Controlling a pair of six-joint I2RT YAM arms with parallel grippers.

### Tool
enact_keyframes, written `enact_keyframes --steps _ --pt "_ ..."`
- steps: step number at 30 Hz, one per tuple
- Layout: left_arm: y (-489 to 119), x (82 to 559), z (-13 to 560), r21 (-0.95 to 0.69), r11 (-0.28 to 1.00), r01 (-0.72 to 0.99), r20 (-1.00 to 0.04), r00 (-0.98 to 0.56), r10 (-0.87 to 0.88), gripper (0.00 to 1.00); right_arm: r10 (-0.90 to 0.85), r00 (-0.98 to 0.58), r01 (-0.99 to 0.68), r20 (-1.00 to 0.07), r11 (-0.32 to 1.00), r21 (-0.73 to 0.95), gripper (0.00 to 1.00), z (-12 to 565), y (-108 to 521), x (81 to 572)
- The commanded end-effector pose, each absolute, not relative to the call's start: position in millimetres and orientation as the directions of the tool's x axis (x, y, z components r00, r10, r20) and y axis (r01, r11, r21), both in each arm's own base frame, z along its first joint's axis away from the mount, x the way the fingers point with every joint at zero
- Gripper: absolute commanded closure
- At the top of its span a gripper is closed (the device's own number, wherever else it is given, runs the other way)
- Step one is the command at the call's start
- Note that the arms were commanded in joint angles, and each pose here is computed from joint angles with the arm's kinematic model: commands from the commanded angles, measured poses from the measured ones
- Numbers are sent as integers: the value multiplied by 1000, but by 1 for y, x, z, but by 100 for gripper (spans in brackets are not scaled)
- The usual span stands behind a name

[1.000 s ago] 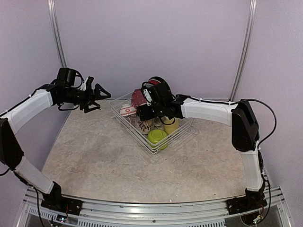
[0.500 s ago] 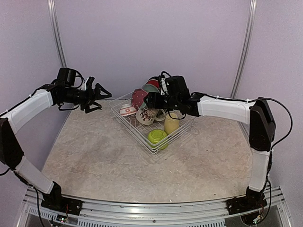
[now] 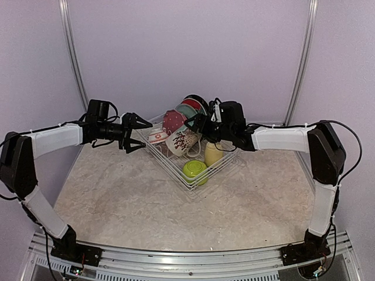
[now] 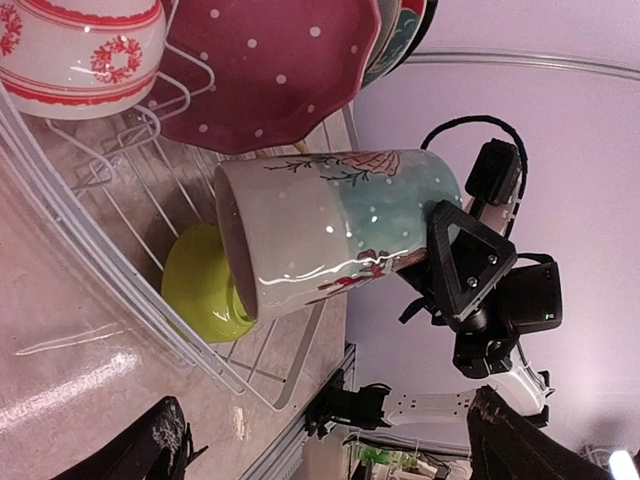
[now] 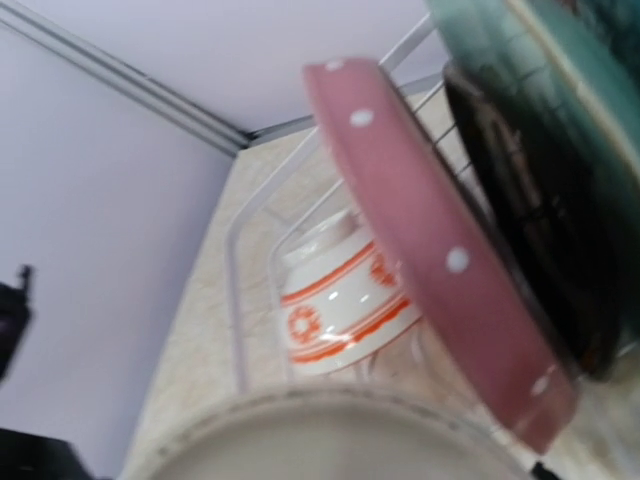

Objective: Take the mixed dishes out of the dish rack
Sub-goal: Grab the cup from the dish rack, then pass from the right arm to the left

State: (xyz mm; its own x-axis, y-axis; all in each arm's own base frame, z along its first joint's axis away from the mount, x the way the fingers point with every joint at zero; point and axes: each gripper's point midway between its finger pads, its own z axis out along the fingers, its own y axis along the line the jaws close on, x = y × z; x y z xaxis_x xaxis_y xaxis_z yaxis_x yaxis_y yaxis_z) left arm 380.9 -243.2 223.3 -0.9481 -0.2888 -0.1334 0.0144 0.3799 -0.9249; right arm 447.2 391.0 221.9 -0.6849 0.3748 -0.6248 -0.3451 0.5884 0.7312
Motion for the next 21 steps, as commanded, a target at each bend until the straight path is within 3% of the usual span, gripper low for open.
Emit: enact_keyframes --steps 1,9,15,21 --pt "-269 387 234 -959 285 8 -101 -944 -315 9 509 -625 -484 -592 342 805 100 322 389 434" --pt "-294 402 215 -970 231 -80 -6 -938 -346 17 520 -652 -509 -553 241 826 100 333 391 422" --pt "-310 404 233 -997 64 -33 11 -949 -314 25 515 -690 -505 -508 160 848 100 329 393 412" --pt "-332 393 248 -999 -34 36 -25 -961 -276 44 509 -710 -511 -486 103 854 100 331 389 403"
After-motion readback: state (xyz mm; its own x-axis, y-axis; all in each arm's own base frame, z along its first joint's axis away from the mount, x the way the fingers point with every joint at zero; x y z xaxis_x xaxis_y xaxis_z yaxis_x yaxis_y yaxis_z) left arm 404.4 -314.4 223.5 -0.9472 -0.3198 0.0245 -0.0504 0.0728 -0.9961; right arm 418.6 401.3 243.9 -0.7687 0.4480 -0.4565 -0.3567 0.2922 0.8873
